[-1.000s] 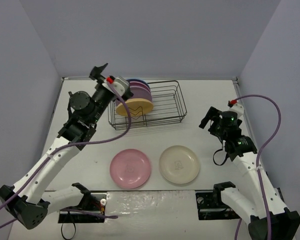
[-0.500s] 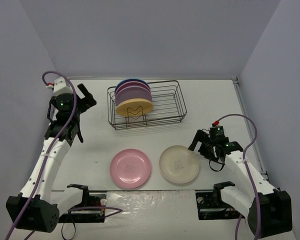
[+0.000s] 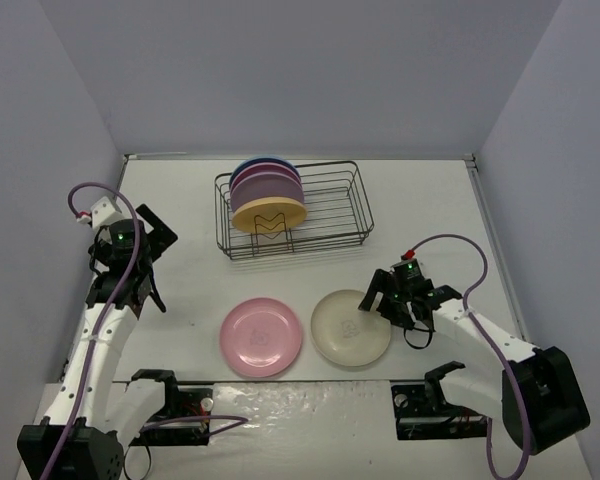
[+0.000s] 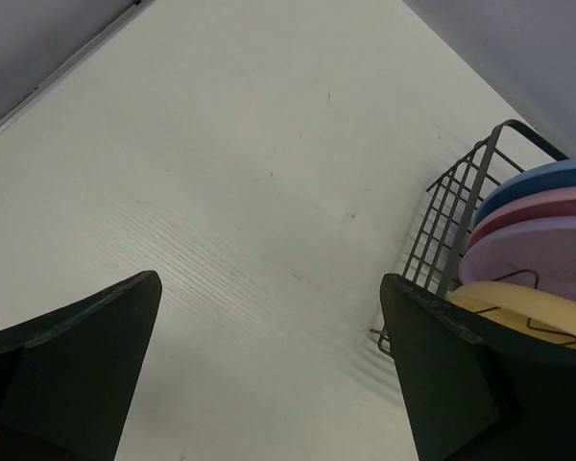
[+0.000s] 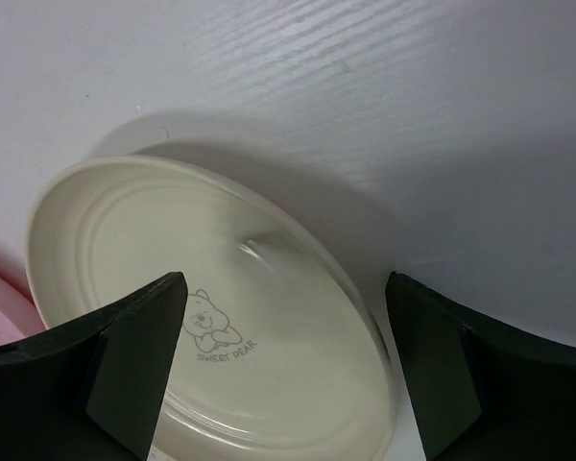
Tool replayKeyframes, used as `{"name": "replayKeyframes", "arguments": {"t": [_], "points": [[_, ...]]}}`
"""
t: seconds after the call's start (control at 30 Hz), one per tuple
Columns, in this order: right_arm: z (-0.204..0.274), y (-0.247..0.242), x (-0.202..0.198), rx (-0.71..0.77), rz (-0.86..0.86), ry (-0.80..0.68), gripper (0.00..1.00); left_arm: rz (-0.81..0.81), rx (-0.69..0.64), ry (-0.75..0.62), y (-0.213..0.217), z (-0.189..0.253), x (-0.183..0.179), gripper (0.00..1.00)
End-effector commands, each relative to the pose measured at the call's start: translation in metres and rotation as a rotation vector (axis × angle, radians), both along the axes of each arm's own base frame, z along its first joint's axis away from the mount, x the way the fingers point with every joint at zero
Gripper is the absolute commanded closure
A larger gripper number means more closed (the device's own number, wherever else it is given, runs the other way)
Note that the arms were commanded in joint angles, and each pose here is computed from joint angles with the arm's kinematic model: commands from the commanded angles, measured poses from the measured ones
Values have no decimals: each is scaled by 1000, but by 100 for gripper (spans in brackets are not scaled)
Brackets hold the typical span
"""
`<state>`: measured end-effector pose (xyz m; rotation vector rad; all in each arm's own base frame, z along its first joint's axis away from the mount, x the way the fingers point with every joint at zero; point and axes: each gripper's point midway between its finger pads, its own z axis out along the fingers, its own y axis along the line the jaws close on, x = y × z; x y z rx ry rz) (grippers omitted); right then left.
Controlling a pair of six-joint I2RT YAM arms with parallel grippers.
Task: Load the plates into the dish rack
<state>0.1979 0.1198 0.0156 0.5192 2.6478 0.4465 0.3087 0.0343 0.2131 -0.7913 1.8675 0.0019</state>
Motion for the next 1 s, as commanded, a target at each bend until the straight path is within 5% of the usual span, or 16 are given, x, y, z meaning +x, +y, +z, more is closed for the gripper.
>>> {"name": "replayKeyframes", "arguments": {"t": [0.0,0.33,0.53,0.97], "points": [[-21,-14,-8,-99,-65,53,43,38,-9,-69,6,14,1,3],[-12,-13,2,-88,-74,-19,100,71,14,-62,14,14,-5,3],[50,-41,25,-248,-59,-188,100,76,15,-76,15,16,-7,3],[242,-4,57,-116,185,-692,100,67,6,-113,13,25,2,3]]}}
